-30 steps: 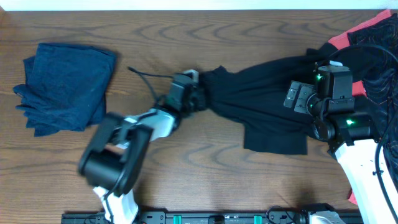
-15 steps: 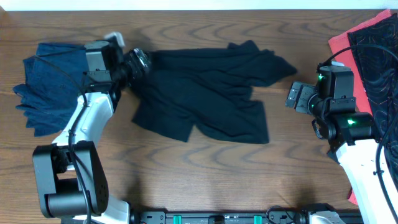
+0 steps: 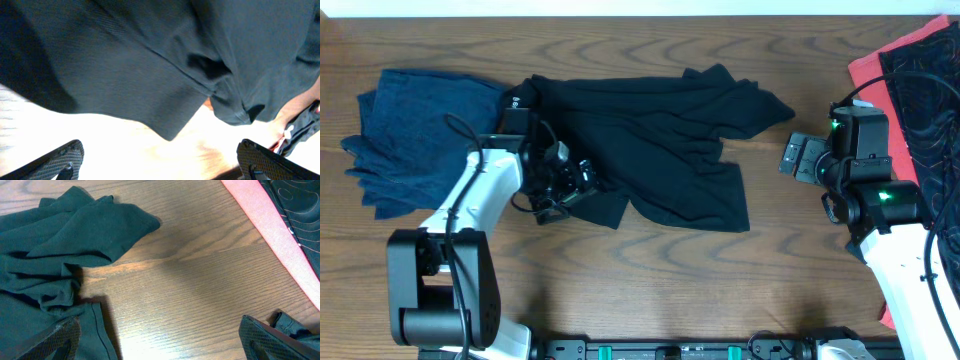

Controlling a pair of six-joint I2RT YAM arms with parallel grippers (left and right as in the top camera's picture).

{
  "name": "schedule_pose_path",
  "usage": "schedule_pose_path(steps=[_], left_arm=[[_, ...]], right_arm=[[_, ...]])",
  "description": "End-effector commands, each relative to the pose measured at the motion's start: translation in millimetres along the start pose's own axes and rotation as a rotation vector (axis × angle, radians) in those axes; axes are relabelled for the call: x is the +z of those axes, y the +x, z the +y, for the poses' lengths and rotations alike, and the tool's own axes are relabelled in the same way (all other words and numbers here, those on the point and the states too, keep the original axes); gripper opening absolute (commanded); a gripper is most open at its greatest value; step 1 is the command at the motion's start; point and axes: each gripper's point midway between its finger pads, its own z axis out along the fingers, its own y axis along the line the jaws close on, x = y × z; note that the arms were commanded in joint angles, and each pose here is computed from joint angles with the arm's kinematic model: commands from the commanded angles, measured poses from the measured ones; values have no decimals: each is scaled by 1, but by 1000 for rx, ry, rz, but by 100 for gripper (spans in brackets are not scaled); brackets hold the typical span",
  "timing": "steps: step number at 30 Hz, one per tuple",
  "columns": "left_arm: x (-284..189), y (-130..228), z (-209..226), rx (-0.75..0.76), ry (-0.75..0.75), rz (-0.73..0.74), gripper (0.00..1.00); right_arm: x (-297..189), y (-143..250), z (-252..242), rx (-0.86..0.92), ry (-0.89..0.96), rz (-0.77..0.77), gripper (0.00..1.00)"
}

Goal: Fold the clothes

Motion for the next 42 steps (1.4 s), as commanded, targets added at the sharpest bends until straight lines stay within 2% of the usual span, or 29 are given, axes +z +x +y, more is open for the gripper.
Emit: schedule_pose_path(steps=[1,7,12,19,22,30,34,36,42], left_arm=[[7,7,-15,45,13,21,99],[29,16,-37,-14,15,28,99],[45,12,-66,17,59,-10,99],[65,46,-88,4,36,54,99],[74,54,-88,-55,0,45,99],[105,75,-98,-204,36,34,98],[118,75,-86,-265,-29,-68,91],[120,69,-89,-231,-37,-134,85],[124,63,-104,-175,-16,-244,80]], right_arm=[[0,-2,-6,10,22,-5,99],[0,-2,-6,9,23,-2,99],[0,0,-6,8,22,4,99],[0,1,-6,8,23,7,99],[0,1,-6,8,23,7,99],[0,0,-6,8,24,7,99],[0,0,-6,8,23,7,99],[0,0,-6,8,23,7,99],[0,0,-6,8,23,7,99]])
